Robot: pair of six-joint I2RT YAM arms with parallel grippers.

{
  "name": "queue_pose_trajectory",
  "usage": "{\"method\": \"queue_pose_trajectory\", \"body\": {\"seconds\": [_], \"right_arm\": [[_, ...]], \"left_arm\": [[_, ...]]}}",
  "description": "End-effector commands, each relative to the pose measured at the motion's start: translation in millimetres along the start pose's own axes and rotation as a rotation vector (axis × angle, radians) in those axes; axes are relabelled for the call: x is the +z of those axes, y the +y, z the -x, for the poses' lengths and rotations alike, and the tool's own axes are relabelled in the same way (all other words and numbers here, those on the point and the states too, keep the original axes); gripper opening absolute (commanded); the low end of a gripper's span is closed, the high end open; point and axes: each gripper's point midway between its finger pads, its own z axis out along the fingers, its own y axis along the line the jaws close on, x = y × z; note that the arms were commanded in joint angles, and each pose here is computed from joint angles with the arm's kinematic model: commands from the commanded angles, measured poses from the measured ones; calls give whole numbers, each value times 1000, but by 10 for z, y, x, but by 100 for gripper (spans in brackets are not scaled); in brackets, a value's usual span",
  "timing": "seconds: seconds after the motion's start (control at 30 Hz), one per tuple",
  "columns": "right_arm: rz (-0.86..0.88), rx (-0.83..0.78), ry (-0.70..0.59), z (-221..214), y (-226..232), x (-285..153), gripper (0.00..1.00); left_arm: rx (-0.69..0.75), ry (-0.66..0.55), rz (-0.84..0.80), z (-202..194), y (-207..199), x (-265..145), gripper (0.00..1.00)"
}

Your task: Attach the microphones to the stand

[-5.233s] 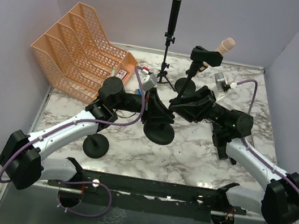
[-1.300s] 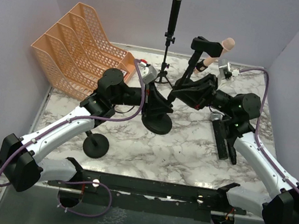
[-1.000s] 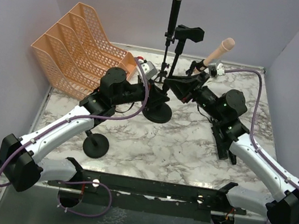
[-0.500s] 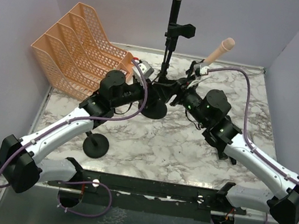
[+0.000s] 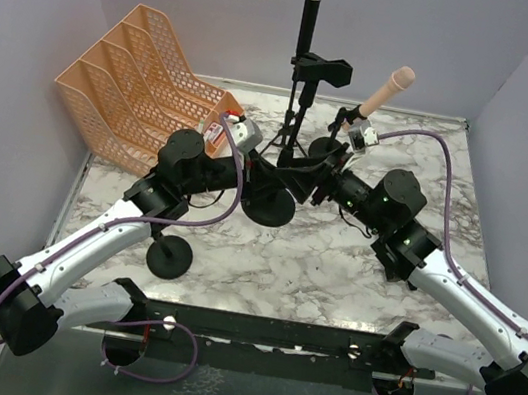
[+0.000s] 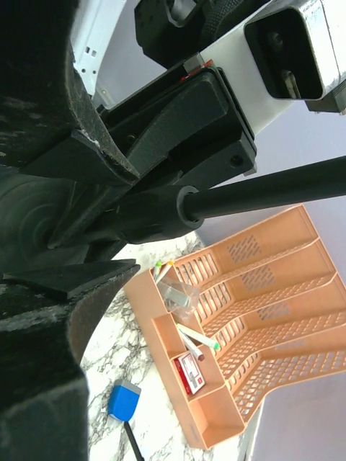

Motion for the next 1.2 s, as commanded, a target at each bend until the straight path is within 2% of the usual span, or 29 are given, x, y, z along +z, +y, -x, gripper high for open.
{"method": "queue_pose_trajectory", "body": {"seconds": [0.0, 0.07, 0.2, 0.37, 0.53, 0.67, 0.73, 0.8, 0.83, 0.9, 0.93, 0.97, 1.17], "right_arm": [[85, -17, 8, 31, 155, -14, 49], [102, -19, 7, 49, 185, 9, 47], [111, -3, -3, 76, 200, 52, 30], [27, -5, -20, 16, 5, 105, 2], [-223, 36, -26, -108, -497, 197, 1], [-457, 120, -28, -190, -753, 163, 1], [-525, 121, -26, -239, -782, 151, 1], [-490, 130, -30, -286, -738, 178, 1], [-445, 130, -34, -281, -668, 196, 2], [-398, 139, -36, -265, -578, 189, 29], [-392, 141, -40, -240, -558, 173, 39], [-391, 143, -45, -206, -544, 150, 46], [-422, 126, -117, 165, -482, -46, 52]], "left_arm": [[61, -82, -121, 246, -252, -47, 0], [61, -73, -141, 216, -278, -44, 0], [55, -64, -163, 164, -299, -35, 0], [44, -71, -120, 168, -203, 11, 0], [6, -91, 103, 177, 238, 105, 0], [-32, -97, 188, 47, 457, 163, 0], [-44, -96, 214, -8, 522, 177, 0], [-48, -86, 223, -64, 554, 186, 0], [-49, -82, 221, -83, 556, 186, 0], [-50, -69, 199, -132, 517, 184, 0], [-49, -62, 183, -155, 486, 176, 0], [-50, -56, 169, -180, 457, 166, 0], [-73, -3, 72, -357, 241, 88, 0]]}}
